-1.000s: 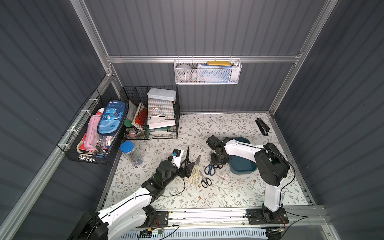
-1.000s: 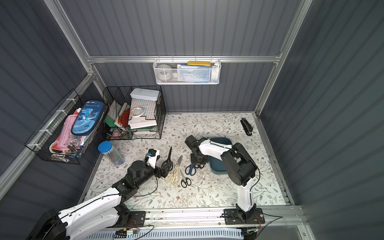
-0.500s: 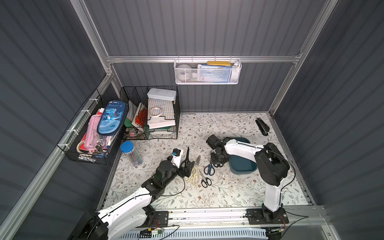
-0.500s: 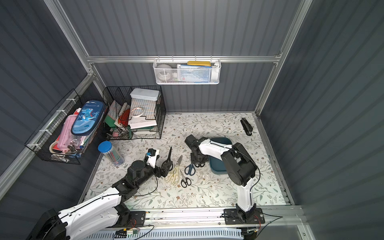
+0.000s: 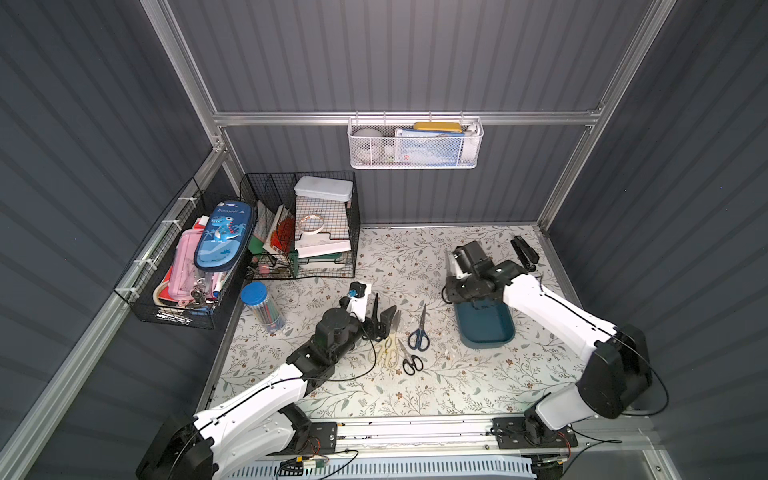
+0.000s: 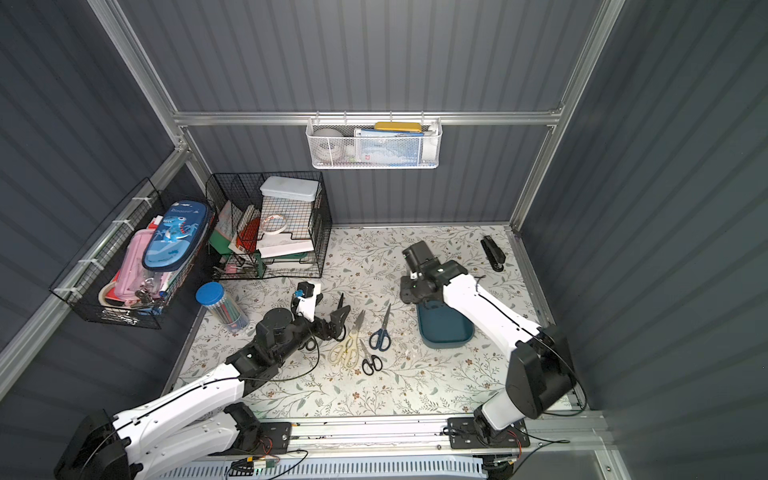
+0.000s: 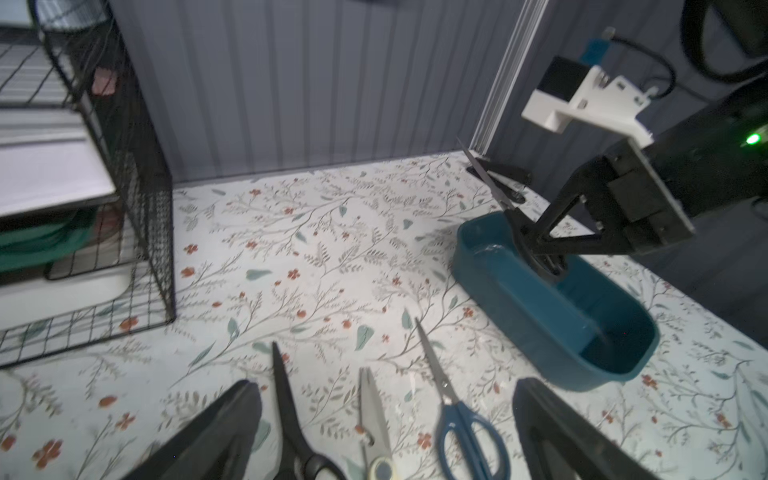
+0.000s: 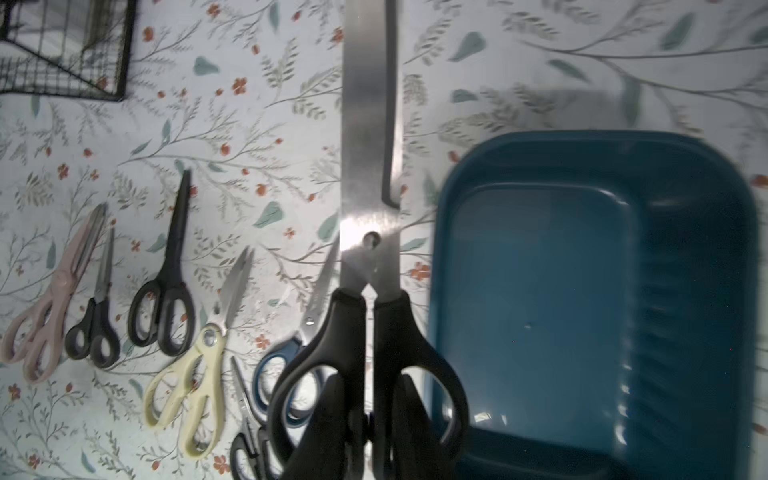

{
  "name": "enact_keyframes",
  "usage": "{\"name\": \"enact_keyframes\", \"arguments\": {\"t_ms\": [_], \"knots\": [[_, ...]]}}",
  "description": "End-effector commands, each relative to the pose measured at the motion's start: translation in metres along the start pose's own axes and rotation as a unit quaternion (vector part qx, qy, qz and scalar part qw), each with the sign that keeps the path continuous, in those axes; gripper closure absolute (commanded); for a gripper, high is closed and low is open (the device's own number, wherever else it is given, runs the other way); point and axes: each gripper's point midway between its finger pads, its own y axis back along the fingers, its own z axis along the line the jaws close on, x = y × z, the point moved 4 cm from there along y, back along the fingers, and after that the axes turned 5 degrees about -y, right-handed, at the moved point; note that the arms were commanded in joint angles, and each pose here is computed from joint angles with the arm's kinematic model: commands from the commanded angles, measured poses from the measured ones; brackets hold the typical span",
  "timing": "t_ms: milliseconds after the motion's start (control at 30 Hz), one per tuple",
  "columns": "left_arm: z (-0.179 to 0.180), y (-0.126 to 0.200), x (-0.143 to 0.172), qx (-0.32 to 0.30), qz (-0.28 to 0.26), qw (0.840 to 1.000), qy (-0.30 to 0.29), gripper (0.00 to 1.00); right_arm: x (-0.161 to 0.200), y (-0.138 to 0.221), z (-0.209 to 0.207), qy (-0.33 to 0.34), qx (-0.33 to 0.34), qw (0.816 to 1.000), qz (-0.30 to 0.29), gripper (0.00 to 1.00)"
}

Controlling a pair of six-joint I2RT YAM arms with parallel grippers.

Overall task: Put the scissors into the storage box
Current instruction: Pick up the scissors from the center of the board, then place the scissors in the storage box.

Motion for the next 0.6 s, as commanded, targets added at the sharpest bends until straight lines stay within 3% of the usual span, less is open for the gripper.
{"name": "enact_keyframes", "arguments": {"t_ms": [0,167,367,567], "knots": [[-0.017,-0.01,-0.025,0.027,-0.023,0.999,-0.024,0.01,0.026,-0.007,-0.045,-0.002,0.027,0.999,0.044,1.0],[-0.039,-0.025,-0.022,0.061,-0.031,0.998,-0.012,0.01,0.062,-0.022,-0.079,0.012,0.056,0.994,0.095,1.0],[-0.047,-0.035,0.005,0.077,-0.02,0.997,0.018,0.01,0.071,-0.047,-0.076,0.021,0.041,0.99,0.132,1.0],[-0.036,-0.026,0.016,0.041,-0.012,0.999,0.017,0.01,0.068,-0.074,-0.065,0.049,0.052,0.986,0.15,1.0]]}}
